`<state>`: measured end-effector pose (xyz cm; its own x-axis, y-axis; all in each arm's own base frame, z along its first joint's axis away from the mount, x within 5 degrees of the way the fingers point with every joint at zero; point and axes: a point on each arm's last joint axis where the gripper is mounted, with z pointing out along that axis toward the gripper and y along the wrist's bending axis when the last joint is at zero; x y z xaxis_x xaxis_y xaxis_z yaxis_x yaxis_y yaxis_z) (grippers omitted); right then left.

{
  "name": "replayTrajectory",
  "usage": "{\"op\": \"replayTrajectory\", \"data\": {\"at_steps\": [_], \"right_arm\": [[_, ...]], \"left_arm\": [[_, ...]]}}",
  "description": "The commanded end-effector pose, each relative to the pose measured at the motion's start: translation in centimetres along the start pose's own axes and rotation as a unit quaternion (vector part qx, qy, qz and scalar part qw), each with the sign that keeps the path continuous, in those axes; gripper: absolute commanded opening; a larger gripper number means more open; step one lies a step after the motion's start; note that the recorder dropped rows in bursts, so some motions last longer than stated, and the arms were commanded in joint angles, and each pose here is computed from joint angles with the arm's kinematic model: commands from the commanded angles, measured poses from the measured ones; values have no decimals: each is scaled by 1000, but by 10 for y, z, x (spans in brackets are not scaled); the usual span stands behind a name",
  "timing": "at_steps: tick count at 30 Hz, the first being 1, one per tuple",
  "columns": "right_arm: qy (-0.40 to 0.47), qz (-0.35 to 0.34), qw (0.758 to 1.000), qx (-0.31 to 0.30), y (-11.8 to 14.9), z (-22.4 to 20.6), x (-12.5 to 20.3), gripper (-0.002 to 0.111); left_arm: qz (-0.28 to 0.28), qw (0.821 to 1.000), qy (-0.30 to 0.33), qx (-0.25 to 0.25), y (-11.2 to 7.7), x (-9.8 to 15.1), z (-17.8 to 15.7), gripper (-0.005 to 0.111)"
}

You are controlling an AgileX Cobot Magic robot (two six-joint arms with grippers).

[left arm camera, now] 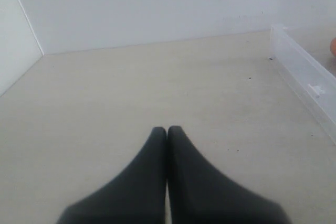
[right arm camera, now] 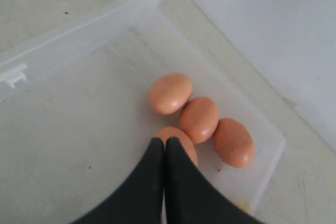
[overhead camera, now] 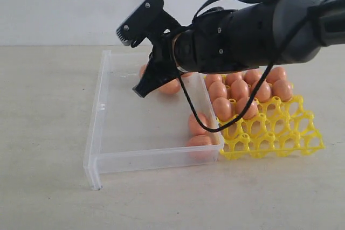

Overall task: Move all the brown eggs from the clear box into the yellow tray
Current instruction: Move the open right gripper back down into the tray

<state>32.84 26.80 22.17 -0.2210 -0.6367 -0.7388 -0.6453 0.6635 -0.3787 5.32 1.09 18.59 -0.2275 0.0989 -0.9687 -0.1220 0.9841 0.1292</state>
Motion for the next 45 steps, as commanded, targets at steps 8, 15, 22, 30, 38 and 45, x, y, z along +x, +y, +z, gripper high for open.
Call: {"op": "replayTrajectory", "data": {"at_steps": [8, 15, 22, 30, 38, 45], "right_arm": [[286, -31, 950, -121, -26, 18, -17, 0], [257, -100, 954, -122, -44, 57, -40, 0], [191, -120, 969, -101, -36, 99, -35, 1], [189, -166, 962, -109, -34, 105, -31, 74], [194, -145, 965, -102, -32, 109, -24, 71], [213, -133, 962, -104, -37, 122, 4, 71]], "left_arm": [[-1, 1000, 0, 2, 0, 0, 0, -4], [-1, 1000, 0, 2, 0, 0, 0, -4], [-1, 1000, 0, 2, 0, 0, 0, -4], [-1, 1000, 0, 2, 0, 0, 0, -4], [-1, 1000, 0, 2, 0, 0, 0, -4], [-1, 1000, 0, 2, 0, 0, 0, -4]]}}
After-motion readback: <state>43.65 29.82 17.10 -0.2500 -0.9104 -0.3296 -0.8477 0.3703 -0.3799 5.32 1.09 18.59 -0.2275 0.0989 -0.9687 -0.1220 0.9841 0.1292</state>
